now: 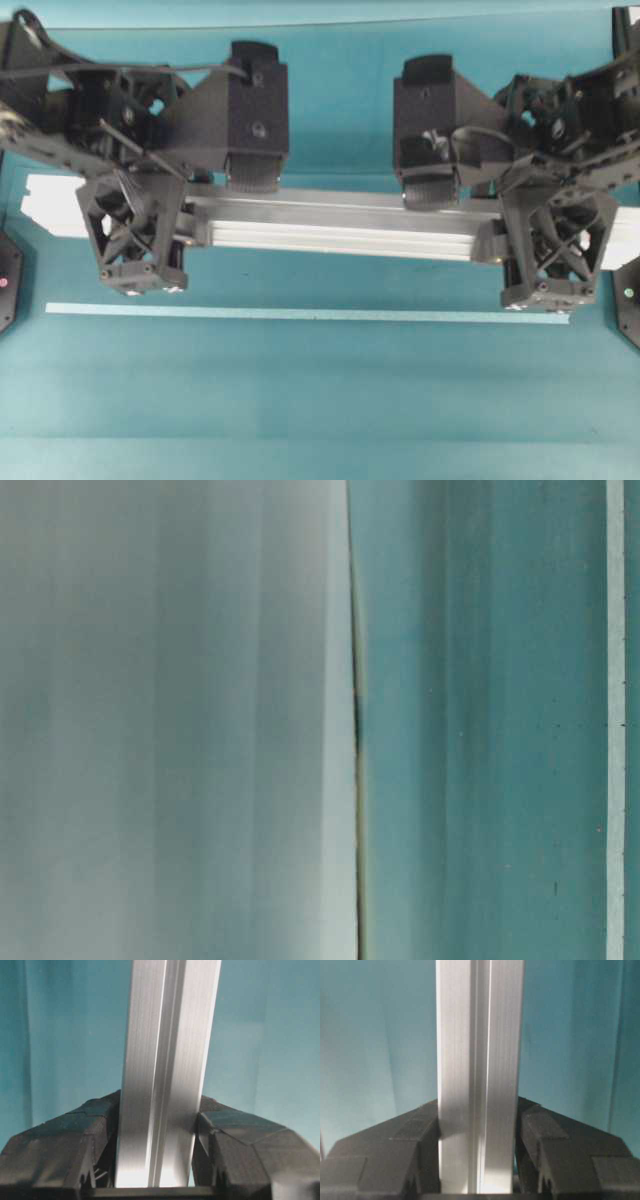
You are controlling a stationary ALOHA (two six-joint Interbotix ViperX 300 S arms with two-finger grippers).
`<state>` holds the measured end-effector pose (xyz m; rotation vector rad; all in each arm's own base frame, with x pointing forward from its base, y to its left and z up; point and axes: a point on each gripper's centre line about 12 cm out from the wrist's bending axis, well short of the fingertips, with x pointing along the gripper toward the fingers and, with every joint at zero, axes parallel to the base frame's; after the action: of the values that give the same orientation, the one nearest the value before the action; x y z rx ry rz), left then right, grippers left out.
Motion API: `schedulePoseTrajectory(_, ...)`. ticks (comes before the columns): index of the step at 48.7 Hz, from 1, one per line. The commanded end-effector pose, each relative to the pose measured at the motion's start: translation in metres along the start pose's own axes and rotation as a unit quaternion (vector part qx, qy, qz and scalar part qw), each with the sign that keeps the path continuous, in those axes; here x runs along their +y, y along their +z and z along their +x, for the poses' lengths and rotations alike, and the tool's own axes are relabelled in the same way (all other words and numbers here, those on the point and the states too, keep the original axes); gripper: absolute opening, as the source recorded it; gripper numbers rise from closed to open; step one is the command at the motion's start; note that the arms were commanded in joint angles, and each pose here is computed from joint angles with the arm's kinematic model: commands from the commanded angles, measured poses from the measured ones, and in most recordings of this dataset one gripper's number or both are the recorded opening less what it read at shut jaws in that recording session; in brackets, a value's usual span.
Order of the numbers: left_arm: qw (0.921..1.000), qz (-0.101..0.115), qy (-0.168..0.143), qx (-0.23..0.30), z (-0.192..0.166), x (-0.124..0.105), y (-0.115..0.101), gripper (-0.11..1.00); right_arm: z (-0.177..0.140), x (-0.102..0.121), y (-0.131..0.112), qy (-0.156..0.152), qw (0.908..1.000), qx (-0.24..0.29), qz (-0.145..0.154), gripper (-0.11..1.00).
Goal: Lift the metal rail with both hands.
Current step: 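Lift the rail upward with both grippers together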
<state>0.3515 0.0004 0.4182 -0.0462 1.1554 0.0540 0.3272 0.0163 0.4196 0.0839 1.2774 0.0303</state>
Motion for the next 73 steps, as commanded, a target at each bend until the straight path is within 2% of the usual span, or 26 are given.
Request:
schedulePoseTrajectory(1,0.9994,-0.009,0.003,-0.032,-0.025,0.005,0.009,0.36,-0.018,0.005,0.008,0.005,0.9995,-0.032,-0.003,0.39)
schedulePoseTrajectory(16,0.9991,-0.01,0.002,-0.042,-0.046,0.004,0.016,0.36,-0.036,0.007,0.017,-0.003,0.9983,-0.057,-0.01,0.39)
schedulePoseTrajectory(36,0.9989,-0.009,0.001,-0.046,-0.048,0.004,0.016,0.36,-0.043,0.01,0.017,-0.001,0.9977,-0.067,-0.013,0.39)
schedulePoseTrajectory(64,0.9992,-0.009,0.001,-0.04,-0.048,0.004,0.015,0.36,-0.038,0.009,0.017,-0.002,0.9982,-0.059,-0.014,0.39)
schedulePoseTrajectory(73,0.9999,-0.01,0.009,-0.008,-0.026,0.006,0.008,0.36,-0.021,0.006,0.013,-0.005,0.9992,-0.034,-0.02,0.39)
